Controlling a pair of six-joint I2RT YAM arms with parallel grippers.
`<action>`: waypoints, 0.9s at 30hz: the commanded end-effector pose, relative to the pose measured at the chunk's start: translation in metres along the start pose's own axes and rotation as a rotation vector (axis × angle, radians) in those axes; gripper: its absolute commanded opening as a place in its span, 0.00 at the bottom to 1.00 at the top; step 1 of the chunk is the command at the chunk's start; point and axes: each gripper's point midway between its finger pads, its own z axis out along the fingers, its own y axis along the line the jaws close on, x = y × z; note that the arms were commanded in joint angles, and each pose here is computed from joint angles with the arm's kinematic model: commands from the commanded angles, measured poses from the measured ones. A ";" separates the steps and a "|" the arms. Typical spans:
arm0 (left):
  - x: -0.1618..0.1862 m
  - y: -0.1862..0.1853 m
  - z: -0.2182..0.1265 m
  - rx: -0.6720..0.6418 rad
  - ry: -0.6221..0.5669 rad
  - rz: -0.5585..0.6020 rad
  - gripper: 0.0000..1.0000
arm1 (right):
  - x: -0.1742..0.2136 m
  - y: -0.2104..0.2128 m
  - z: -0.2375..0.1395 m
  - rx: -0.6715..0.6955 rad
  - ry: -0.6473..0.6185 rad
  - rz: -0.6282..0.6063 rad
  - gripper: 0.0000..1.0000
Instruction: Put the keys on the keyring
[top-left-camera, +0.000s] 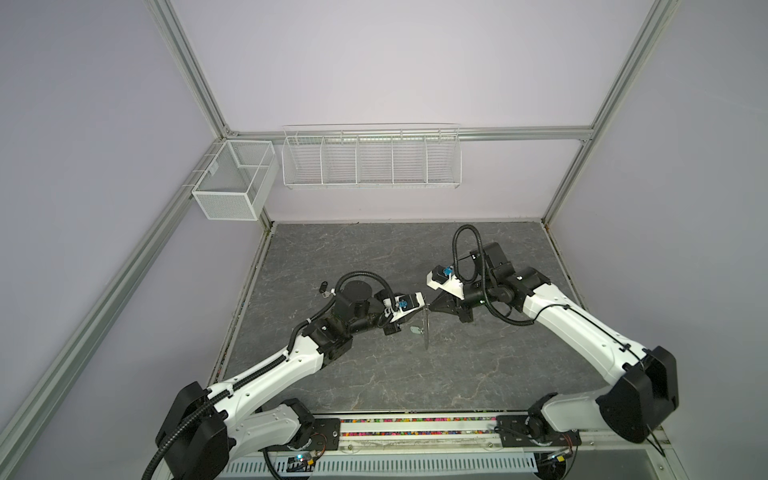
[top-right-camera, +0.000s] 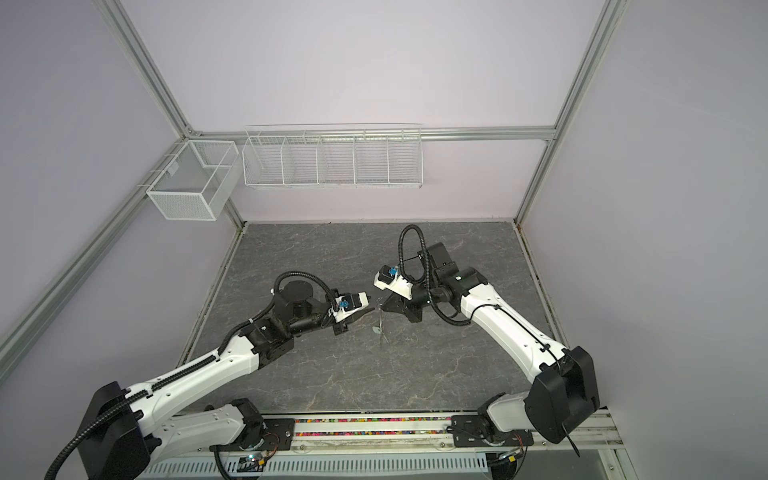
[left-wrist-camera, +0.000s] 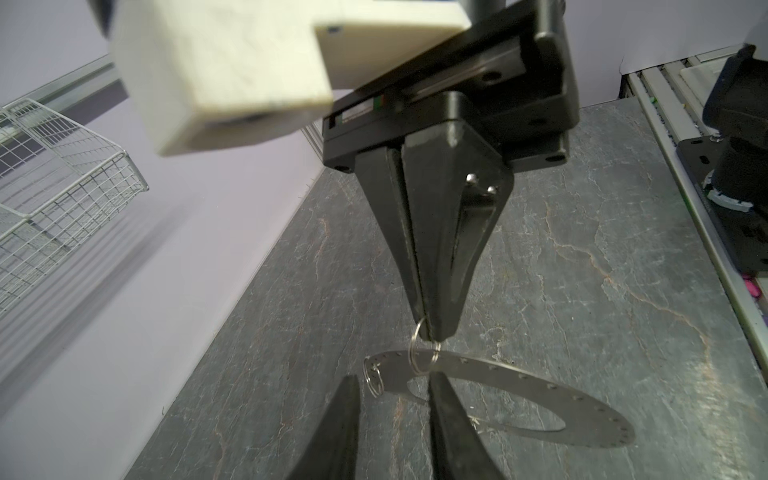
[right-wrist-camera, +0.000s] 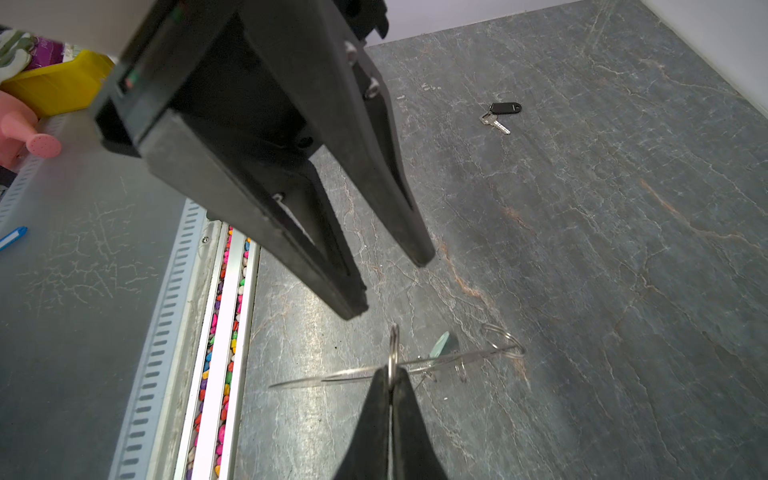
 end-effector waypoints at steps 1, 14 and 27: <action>-0.005 0.001 0.004 0.010 0.011 0.026 0.28 | -0.001 0.004 0.003 -0.022 0.013 -0.018 0.07; 0.003 -0.009 0.013 0.071 0.061 0.032 0.17 | -0.001 0.003 0.007 -0.020 0.033 -0.035 0.08; 0.010 -0.015 0.022 0.115 0.096 0.037 0.08 | 0.000 0.003 0.007 -0.003 0.046 -0.054 0.08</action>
